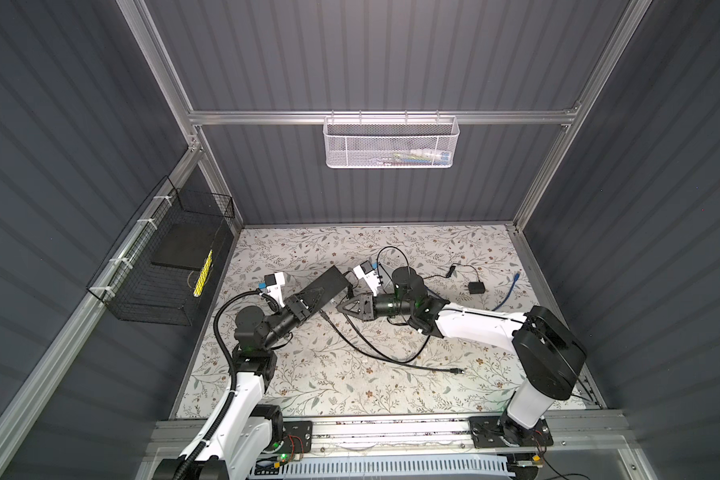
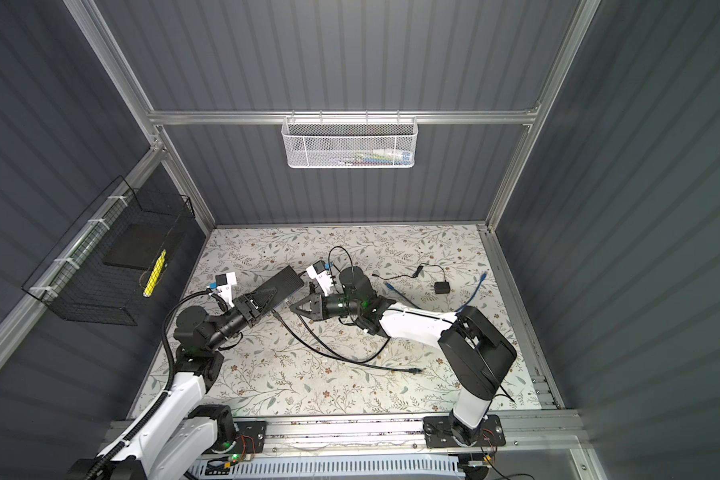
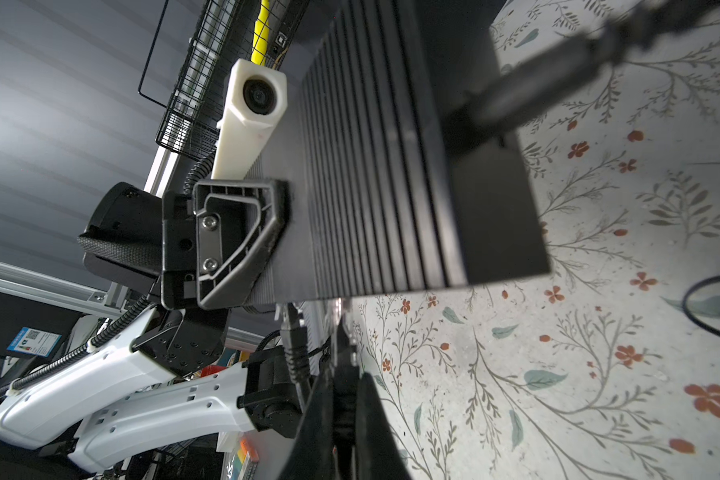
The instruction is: Insert the plug into the switch port
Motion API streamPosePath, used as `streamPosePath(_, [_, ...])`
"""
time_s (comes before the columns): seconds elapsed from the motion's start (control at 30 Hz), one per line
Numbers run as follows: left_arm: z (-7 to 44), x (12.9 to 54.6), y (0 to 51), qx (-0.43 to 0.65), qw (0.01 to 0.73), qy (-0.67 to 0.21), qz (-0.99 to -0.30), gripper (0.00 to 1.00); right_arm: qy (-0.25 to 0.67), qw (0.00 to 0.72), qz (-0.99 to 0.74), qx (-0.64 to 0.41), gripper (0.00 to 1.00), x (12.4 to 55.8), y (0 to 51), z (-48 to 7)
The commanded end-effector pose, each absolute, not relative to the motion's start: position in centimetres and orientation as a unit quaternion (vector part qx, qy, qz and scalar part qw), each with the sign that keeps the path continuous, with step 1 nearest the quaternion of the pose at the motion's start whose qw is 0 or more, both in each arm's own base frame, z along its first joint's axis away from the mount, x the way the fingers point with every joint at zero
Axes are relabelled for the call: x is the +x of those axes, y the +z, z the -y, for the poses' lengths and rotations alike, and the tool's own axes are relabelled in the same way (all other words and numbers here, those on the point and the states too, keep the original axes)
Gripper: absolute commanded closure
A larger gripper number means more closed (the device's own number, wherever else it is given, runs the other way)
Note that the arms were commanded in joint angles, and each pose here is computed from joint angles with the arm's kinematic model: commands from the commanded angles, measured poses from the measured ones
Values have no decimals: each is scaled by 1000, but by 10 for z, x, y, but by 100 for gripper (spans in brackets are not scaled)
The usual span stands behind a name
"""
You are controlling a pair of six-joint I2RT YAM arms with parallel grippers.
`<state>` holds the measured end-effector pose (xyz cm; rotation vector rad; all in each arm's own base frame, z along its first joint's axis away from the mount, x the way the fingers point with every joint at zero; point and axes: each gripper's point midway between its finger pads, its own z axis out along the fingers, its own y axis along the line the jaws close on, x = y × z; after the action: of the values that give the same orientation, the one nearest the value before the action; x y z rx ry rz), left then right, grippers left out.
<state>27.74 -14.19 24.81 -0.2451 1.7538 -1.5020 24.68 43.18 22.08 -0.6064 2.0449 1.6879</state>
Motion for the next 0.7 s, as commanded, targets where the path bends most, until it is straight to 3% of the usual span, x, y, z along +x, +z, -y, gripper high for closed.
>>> streamPosePath(0.0, [155,264,263,-42,387,-618,-683,100,632,252,-698,-224,100,251,263,-427])
streamPosePath(0.67, [158,260,267,-33,376,-641,-668,100,631,264,-696,-218,100,263,264,-420])
